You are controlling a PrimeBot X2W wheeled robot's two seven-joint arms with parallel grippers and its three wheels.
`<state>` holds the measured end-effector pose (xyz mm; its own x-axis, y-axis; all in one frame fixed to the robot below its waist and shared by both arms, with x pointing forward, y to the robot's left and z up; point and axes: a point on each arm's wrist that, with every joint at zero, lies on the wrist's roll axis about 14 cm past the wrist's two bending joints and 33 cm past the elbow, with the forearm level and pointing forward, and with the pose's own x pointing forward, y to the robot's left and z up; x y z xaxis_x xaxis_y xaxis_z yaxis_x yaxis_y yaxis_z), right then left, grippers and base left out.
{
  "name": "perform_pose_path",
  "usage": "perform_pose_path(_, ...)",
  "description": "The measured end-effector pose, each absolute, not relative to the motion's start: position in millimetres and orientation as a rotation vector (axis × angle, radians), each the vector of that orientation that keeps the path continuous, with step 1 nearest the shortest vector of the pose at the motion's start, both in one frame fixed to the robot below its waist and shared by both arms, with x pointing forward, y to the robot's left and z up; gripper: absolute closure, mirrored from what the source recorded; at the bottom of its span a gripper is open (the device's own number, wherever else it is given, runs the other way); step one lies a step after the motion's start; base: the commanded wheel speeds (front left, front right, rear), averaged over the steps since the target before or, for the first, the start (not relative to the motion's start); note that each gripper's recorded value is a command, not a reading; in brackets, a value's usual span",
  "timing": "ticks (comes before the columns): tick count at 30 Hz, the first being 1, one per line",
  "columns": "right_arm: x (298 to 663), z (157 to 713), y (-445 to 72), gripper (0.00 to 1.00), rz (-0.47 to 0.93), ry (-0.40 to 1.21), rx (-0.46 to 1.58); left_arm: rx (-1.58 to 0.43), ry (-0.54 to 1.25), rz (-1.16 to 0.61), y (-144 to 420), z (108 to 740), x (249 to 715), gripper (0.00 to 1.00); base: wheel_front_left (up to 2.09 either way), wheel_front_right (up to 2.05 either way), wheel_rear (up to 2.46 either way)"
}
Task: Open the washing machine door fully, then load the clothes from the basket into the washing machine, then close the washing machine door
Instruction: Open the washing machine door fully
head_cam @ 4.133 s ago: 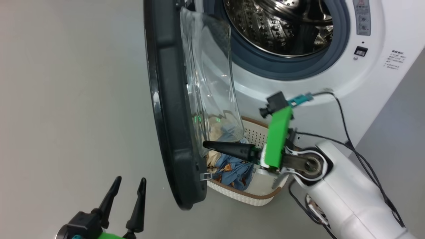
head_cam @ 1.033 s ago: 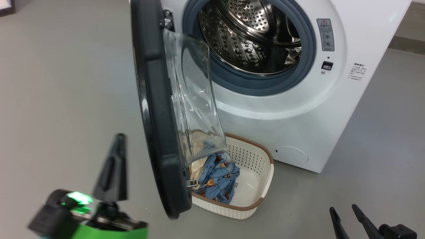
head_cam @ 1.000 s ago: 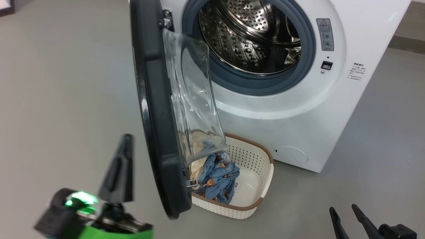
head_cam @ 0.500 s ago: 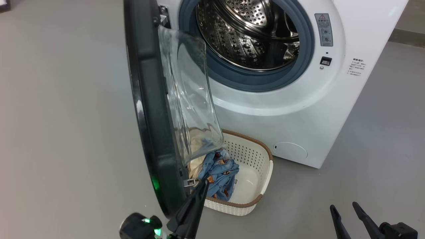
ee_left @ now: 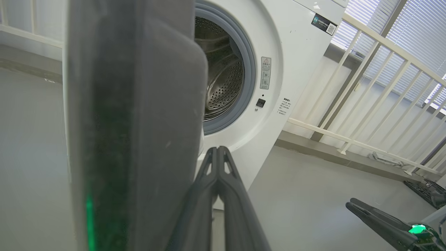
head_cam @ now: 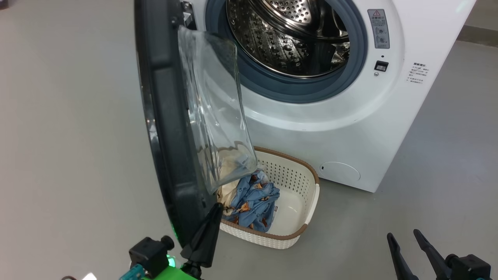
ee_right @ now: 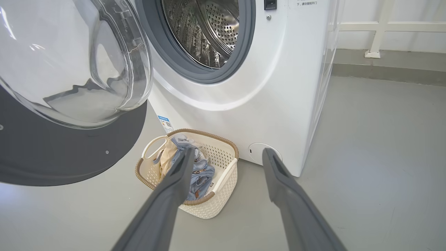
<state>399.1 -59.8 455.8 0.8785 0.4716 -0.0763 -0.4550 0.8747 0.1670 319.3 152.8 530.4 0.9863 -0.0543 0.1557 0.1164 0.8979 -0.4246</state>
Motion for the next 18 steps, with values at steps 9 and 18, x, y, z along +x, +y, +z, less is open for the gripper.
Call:
perform_pose_path(9,400,456,-59,0.00,0.487,0.114,0.146,-0.455,-0.149,0.009,181,526,319,1.00,0.00,0.00,0.00)
perform_pose_path(18,400,455,-53,0.00,0.502,0.118,0.148,-0.407,-0.157,0.184,238,517,307,1.00,0.00,0.00,0.00)
